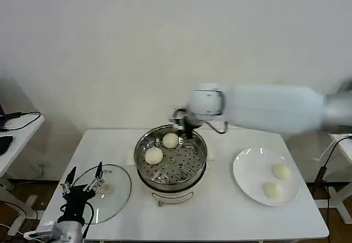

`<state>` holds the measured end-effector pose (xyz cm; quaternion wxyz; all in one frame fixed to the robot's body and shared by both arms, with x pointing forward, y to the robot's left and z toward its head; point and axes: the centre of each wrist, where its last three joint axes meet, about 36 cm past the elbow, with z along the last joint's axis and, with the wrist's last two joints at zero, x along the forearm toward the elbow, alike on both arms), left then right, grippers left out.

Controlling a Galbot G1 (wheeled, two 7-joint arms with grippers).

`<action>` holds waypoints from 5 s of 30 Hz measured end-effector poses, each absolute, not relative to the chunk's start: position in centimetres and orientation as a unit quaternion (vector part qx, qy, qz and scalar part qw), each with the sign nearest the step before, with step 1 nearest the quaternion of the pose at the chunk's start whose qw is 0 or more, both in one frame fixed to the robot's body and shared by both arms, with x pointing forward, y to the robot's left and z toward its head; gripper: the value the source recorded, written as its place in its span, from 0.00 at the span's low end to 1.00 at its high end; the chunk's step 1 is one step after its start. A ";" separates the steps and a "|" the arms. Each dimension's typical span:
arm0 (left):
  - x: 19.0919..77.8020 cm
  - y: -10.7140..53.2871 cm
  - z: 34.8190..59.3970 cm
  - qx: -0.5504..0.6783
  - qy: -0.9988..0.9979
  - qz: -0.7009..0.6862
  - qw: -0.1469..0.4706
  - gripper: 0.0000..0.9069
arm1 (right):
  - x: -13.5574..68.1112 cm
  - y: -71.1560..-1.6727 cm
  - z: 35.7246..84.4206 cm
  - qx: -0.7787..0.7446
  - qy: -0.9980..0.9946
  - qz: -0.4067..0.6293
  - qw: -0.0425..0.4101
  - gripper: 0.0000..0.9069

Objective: Take steamed baozi put them in steamer then cover it.

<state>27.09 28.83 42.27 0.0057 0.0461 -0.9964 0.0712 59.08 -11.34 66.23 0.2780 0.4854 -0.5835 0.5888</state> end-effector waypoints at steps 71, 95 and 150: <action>25.7 30.5 42.3 0.063 -0.995 0.066 0.029 1.00 | 50.5 -42.3 46.3 0.462 -0.518 0.601 0.397 0.88; 26.1 30.9 42.4 0.071 -0.995 0.068 0.025 1.00 | 52.0 -41.9 48.2 0.456 -0.533 0.591 0.398 0.67; 25.5 32.1 42.9 0.103 -0.992 0.065 0.021 1.00 | 58.7 -7.8 62.2 0.654 -0.332 0.677 0.055 0.67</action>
